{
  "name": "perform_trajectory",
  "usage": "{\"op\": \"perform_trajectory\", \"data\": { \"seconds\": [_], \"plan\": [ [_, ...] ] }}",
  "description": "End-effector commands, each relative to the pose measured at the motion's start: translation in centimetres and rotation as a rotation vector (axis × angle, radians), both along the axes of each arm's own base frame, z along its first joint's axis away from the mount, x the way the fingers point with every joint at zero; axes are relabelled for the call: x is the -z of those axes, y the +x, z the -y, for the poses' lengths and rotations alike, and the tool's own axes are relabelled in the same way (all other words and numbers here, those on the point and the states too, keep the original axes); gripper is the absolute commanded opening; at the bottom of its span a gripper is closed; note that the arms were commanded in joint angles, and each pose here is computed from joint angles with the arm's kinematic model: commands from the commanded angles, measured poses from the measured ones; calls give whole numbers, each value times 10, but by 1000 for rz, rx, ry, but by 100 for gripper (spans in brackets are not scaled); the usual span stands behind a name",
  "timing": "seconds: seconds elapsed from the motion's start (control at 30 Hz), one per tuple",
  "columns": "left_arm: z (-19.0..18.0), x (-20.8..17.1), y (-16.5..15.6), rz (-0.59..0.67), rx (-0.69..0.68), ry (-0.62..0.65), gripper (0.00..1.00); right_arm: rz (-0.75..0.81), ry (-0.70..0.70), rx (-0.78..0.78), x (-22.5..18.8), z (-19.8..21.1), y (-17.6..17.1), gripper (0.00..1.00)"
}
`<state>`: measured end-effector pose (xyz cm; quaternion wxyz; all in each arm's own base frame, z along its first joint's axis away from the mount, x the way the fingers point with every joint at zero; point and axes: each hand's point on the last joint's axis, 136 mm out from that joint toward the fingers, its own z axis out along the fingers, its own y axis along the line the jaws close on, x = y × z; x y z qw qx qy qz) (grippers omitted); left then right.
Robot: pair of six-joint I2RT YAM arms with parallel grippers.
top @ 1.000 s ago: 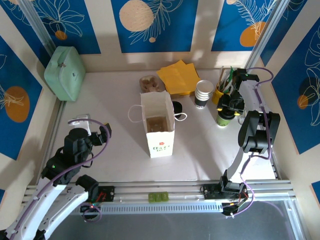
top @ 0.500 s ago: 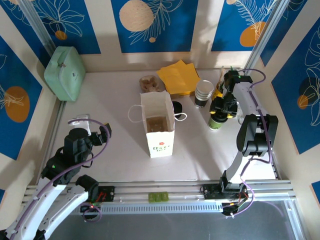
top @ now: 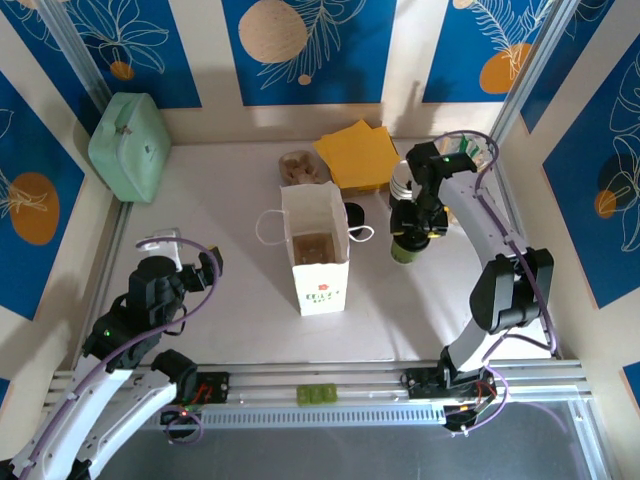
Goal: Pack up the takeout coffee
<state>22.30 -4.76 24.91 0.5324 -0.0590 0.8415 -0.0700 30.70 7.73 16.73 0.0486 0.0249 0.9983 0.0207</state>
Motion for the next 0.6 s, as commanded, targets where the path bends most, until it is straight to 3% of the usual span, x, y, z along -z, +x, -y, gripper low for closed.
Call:
{"op": "perform_trajectory", "data": {
  "seconds": [0.0,0.57],
  "plan": [
    [-4,-1,-1,2,-15,11,99,-17,-32,-1,-12,-3,-23,69],
    [-5,-4,-3,1,-12,16,99,122,-121,-114,-87,-27,-52,68]
  ]
}}
